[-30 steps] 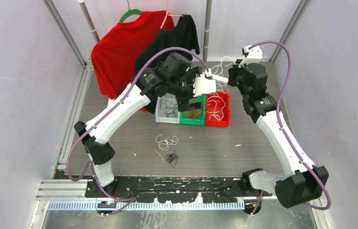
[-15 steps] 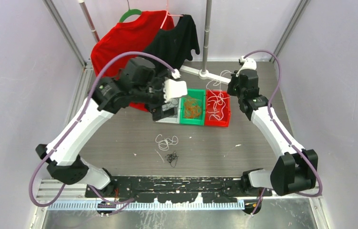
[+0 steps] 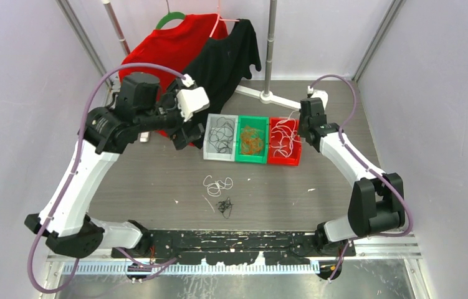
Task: Untangle the cables
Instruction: Place the cable in the bin.
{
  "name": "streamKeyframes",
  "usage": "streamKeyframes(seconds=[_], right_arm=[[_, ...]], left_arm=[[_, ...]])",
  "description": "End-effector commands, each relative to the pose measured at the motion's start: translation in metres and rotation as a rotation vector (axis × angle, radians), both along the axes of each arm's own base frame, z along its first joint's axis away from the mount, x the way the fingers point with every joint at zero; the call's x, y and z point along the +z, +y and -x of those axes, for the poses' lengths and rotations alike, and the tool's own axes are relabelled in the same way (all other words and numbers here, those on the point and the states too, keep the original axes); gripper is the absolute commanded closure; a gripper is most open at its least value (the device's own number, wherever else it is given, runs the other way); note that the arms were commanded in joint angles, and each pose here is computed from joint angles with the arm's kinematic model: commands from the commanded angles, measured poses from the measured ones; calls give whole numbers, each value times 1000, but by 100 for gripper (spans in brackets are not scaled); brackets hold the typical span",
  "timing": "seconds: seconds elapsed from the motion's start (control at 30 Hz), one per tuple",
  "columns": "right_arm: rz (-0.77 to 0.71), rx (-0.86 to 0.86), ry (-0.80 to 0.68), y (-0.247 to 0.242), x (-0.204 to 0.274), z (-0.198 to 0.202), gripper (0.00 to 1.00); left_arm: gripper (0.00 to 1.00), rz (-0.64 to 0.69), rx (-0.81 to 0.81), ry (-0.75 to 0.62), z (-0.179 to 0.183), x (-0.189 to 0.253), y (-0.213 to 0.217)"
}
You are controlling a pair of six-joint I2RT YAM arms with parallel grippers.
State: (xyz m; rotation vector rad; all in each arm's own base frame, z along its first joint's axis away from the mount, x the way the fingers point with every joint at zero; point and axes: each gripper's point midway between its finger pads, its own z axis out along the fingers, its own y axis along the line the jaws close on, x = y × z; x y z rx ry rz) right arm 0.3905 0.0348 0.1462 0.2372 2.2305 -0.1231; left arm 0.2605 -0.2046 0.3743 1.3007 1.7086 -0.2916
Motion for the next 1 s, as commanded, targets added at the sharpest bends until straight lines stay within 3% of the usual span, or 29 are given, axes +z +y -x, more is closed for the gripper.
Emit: streamKeyframes(seconds=[0.0, 0.1, 0.23, 0.33, 0.6, 0.7, 0.97], right_arm=[[40, -9, 0, 7, 2, -2, 99], [57, 20, 47, 18, -9, 3, 99], [52, 29, 86, 28, -22, 5, 96], [58, 31, 109, 31, -27, 5, 82], [-28, 114, 106, 53, -16, 4, 41], [-83, 171, 77, 66, -3, 4, 39], [-148, 205, 3, 80, 39, -7, 44]], left_arm=[[1, 76, 6, -61, 4, 21, 0], [1, 100, 33, -97, 6, 31, 10], [0, 100, 147, -97, -18, 33, 33], [0, 115, 199, -34, -36, 25, 43], [1, 120, 199, -57, -40, 17, 48], [1, 125, 192, -38, -37, 15, 47], [1, 138, 167, 12, -32, 9, 43]])
